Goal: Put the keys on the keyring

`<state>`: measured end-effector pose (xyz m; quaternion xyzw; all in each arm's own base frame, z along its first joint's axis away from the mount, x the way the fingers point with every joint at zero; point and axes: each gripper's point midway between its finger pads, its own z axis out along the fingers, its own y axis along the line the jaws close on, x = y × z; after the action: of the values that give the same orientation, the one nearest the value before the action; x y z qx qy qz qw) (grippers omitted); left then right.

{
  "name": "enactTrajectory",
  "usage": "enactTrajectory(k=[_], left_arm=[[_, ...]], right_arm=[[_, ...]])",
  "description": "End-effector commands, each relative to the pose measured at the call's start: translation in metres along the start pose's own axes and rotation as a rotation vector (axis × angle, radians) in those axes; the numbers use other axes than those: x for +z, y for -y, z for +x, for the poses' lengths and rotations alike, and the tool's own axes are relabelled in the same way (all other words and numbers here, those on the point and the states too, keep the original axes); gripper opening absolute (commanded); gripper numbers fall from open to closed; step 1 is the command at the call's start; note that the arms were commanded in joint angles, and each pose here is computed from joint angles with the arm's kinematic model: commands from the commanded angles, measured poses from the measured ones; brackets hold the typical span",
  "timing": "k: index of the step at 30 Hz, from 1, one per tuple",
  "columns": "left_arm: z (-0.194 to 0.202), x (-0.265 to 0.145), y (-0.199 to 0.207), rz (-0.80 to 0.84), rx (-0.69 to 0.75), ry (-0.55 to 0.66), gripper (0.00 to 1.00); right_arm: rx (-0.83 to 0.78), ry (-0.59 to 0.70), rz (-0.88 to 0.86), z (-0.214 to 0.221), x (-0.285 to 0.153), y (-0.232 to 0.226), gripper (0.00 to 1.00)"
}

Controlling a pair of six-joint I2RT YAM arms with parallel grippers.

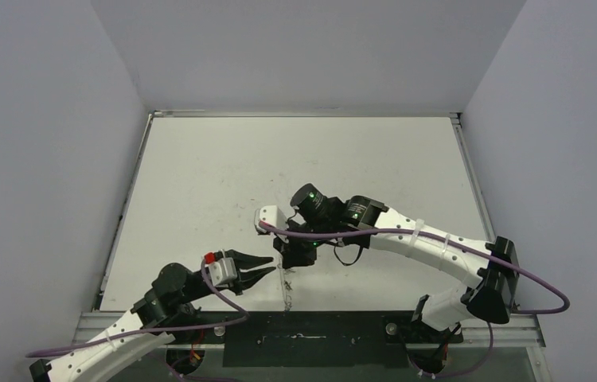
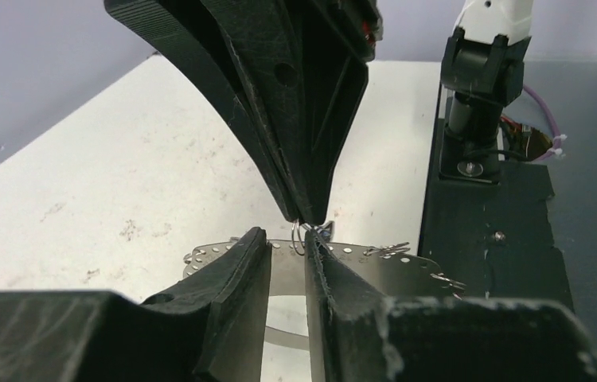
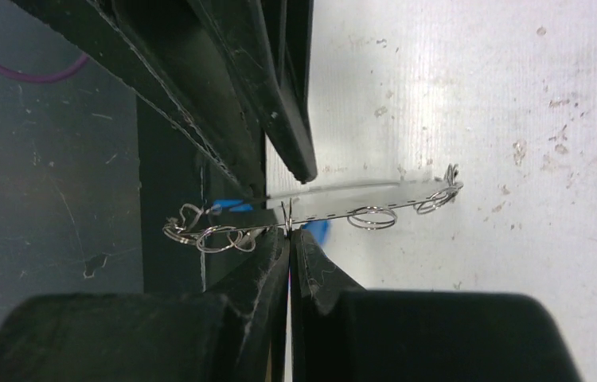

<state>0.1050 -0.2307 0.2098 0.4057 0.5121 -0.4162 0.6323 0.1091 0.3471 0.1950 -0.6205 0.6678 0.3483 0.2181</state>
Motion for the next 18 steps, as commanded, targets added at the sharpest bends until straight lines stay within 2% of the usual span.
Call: enactTrajectory(k=[1,7,18], left_arm=[[-0.001,0.001,-0.002,0.004,0.018,-0.072,0.22],[0.011,0.009,0.004,0.058,0.009,-0.139,0.24],[0.013,0.023,0.008,0.096,-0.026,-0.097,0.21]], right_arm=[[0.029,-0.109,0.094,0.001,-0.008,0.005,0.0],[0.035,-0.141,0.09,-0.006,-0.001,0.002,0.0],[0.037,-0.155,0.082,-0.005,0.006,0.001,0.0]])
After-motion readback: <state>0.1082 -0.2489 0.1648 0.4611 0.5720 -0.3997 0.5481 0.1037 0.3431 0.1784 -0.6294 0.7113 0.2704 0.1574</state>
